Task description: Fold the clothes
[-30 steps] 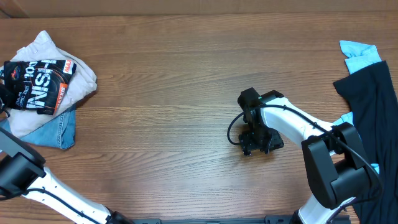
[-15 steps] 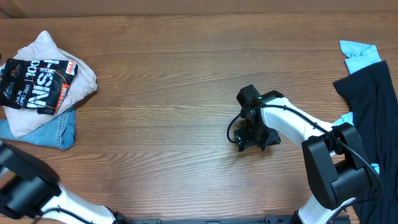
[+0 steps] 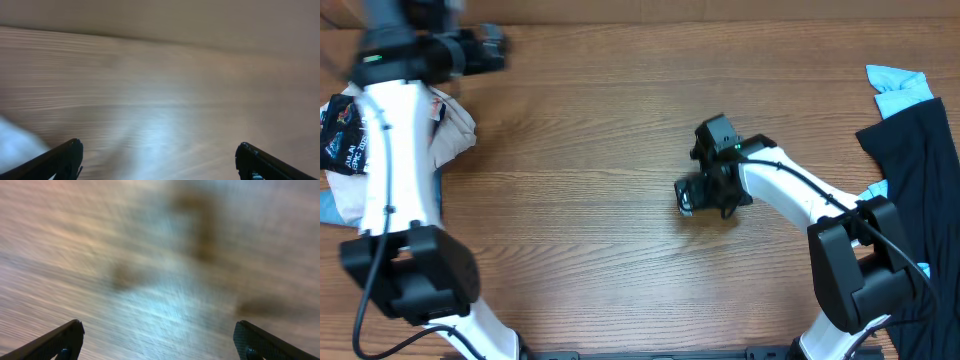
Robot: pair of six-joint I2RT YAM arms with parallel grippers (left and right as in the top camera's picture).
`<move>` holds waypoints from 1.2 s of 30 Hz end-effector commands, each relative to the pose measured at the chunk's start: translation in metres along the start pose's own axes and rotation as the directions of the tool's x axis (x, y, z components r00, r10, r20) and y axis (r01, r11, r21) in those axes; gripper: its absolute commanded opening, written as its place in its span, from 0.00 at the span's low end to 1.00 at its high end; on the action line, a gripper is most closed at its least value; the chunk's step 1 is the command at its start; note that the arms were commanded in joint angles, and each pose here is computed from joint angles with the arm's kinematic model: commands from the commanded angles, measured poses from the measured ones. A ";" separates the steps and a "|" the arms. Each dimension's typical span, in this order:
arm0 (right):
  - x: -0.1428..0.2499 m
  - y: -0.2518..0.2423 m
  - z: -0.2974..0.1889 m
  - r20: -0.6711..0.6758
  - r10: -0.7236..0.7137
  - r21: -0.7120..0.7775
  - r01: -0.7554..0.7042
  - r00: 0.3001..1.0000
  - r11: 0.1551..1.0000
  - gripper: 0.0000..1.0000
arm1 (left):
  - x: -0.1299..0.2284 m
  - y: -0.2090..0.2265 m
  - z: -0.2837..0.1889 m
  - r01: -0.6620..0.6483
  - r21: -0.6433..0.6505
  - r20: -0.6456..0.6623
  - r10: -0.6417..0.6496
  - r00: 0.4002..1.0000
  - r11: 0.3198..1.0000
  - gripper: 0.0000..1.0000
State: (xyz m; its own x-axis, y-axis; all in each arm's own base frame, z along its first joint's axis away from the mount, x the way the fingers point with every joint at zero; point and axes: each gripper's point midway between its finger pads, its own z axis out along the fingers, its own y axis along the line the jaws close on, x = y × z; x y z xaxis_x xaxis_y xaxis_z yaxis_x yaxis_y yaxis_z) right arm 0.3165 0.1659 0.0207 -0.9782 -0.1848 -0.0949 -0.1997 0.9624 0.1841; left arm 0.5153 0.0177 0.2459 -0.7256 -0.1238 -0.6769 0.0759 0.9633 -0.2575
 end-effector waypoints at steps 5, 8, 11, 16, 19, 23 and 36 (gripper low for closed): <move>-0.089 -0.008 -0.068 0.242 0.095 -0.065 -0.081 0.966 0.995 1.00 | 0.044 -0.110 0.021 -0.200 0.097 -0.133 0.212 0.968 0.975 1.00; -0.103 -0.026 -0.093 0.275 0.141 -0.066 -0.127 0.951 0.990 1.00 | 0.058 -0.128 0.023 -0.236 0.096 -0.171 0.249 0.953 0.967 1.00; -0.098 -0.047 -0.108 0.245 0.196 -0.055 -0.188 0.950 0.981 1.00 | 0.075 -0.126 0.021 -0.238 0.070 -0.240 0.248 0.939 0.969 1.00; -0.082 -0.068 -0.126 0.223 0.254 -0.043 -0.251 0.941 0.967 1.00 | 0.102 -0.121 0.012 -0.212 0.071 -0.354 0.224 0.908 0.975 1.00; -0.076 -0.068 -0.137 0.228 0.259 -0.044 -0.256 0.939 0.966 1.00 | 0.114 -0.117 0.007 -0.193 0.056 -0.404 0.199 0.893 0.980 1.00; -0.063 -0.065 -0.151 0.223 0.260 -0.042 -0.257 0.939 0.965 1.00 | 0.134 -0.105 -0.003 -0.119 -0.040 -0.490 0.084 0.868 0.992 1.00; 0.018 -0.070 -0.162 0.313 0.321 -0.024 -0.331 0.894 0.943 1.00 | 0.190 -0.096 -0.028 -0.089 -0.117 -0.601 0.001 0.799 0.989 1.00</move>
State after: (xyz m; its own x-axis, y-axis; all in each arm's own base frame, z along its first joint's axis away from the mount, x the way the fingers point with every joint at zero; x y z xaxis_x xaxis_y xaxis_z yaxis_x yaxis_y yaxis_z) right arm 0.3264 0.0697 0.1678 -0.9387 0.1680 -0.3010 0.0995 0.9681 0.2300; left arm 0.3649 -0.0947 0.1517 -0.9937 0.0691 -0.0880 0.0800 0.9887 -0.1269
